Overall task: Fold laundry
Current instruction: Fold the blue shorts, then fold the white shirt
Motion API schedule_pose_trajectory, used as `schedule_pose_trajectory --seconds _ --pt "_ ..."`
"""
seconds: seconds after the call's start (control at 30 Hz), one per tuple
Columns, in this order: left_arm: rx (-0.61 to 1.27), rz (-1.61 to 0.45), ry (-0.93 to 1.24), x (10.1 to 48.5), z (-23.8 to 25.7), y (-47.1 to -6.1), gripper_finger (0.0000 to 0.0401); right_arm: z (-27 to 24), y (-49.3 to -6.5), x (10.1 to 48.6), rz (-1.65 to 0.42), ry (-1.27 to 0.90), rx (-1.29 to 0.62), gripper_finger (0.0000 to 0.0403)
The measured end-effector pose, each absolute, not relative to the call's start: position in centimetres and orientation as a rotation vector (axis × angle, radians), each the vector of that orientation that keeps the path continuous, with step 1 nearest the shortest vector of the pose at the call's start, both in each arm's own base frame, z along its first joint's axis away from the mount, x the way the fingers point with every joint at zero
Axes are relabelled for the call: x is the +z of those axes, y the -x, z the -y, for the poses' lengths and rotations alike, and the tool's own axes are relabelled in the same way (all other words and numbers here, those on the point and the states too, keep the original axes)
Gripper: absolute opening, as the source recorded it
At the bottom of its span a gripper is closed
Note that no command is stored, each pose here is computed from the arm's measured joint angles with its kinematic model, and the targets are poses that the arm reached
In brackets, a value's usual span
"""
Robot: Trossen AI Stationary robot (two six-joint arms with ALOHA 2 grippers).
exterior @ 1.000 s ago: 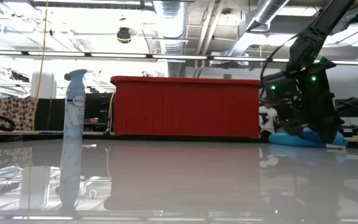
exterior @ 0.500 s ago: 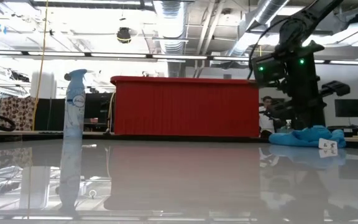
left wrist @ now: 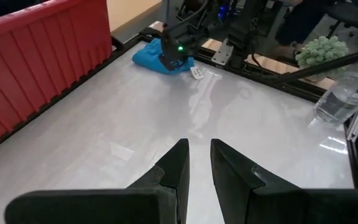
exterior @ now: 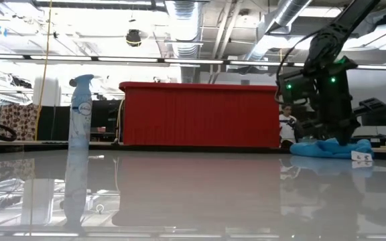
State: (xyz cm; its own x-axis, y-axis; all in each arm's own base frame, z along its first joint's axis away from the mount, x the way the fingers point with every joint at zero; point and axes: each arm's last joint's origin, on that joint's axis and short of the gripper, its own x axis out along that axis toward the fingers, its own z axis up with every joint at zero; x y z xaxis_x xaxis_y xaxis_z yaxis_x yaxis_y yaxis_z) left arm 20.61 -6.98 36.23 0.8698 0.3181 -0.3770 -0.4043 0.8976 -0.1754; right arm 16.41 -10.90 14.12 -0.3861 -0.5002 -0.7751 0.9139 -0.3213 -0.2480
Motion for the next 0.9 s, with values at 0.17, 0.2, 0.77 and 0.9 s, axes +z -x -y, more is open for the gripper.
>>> schedule_pose_trajectory --seconds 0.17,0.2,0.77,0.9 --pt "0.390 -0.375 0.234 36.0 6.9 -20.5 0.0054 11.1 -16.2 13.9 -0.874 -0.739 -1.845 0.0018" --pt "0.399 -0.381 0.227 35.9 6.9 -20.4 0.0054 11.2 -16.3 13.9 -0.877 -0.742 -1.835 0.0019" --pt "0.557 -0.328 0.153 36.0 6.4 -20.2 0.0054 11.8 -21.5 19.8 -0.877 -0.578 -1.567 0.0029" --pt "0.589 -0.293 0.221 36.0 6.3 -20.2 0.0054 12.0 -22.6 21.3 -0.836 -0.569 -1.516 0.0030"
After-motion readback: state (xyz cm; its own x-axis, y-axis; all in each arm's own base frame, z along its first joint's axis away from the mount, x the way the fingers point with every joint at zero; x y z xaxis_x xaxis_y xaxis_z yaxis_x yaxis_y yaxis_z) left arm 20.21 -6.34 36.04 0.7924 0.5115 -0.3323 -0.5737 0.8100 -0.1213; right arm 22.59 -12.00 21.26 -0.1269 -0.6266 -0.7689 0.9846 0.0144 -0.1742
